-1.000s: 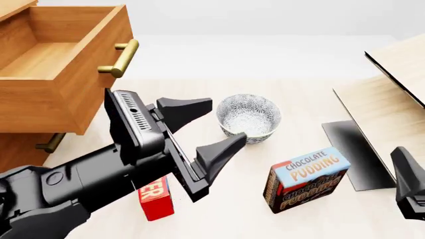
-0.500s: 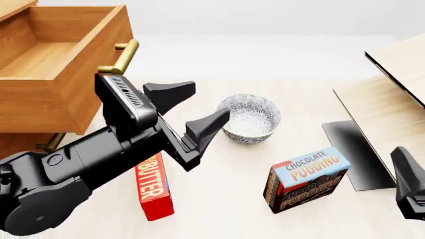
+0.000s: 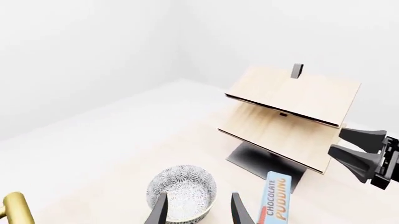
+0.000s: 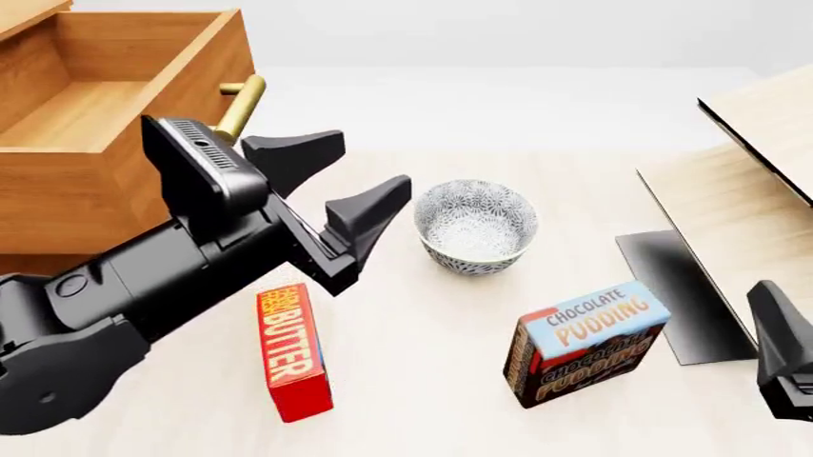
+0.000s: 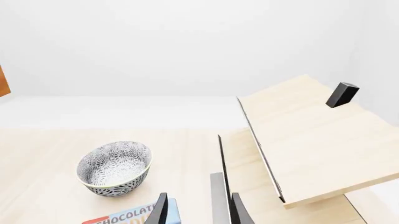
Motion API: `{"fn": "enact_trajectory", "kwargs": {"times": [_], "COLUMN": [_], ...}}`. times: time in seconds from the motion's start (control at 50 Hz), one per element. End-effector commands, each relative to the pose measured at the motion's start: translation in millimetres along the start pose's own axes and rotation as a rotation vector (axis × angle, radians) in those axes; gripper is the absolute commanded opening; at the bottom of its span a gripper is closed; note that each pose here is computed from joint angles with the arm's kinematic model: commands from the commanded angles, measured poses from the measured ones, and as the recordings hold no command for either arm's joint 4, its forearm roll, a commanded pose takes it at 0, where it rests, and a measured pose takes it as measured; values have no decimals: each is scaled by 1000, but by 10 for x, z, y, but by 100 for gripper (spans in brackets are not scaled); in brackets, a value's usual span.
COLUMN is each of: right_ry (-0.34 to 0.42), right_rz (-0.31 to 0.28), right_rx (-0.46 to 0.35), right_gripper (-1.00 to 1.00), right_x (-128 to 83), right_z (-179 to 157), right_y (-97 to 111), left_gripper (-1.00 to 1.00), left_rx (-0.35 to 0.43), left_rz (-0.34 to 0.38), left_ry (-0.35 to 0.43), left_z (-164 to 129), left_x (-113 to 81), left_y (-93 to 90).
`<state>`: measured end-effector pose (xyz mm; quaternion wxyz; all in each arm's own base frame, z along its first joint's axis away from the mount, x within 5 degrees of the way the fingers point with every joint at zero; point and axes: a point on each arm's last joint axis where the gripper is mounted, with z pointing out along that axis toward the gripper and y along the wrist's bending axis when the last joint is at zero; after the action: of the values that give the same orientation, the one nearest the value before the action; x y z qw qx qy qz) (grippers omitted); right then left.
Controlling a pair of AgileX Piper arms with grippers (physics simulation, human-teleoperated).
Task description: Close the top drawer of the cabinet.
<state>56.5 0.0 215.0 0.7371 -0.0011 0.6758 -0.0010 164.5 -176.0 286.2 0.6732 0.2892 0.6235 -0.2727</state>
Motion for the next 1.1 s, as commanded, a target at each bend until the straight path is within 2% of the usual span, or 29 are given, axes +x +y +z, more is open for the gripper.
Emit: {"fn": "enact_trajectory", "kwargs": {"times": [0.02,0.26,0.56,0.58,0.6,1.1], "right_ry": [0,0,0,0,0,0], "right_rz": [0,0,0,0,0,0], "right_rx": [0,0,0,0,0,0], "right_gripper": [100,100,100,100,100,100], "right_x": [0,0,0,0,0,0], "right_z": [0,0,0,0,0,0], "right_y": [0,0,0,0,0,0], "left_gripper": [100,100,100,100,100,100], "left_rx": [-34,-91,-126,-207,-214,-278], "left_rz": [-9,-32,-50,-77,-81,-100], "left_ry": [-15,-31,-12,15,16,22], "left_z": [-69,-215,-213,-268,-278,-396], "left_x": [-84,-170,-103,-12,-12,9], "left_y": [82,206,283,451,465,574]}}
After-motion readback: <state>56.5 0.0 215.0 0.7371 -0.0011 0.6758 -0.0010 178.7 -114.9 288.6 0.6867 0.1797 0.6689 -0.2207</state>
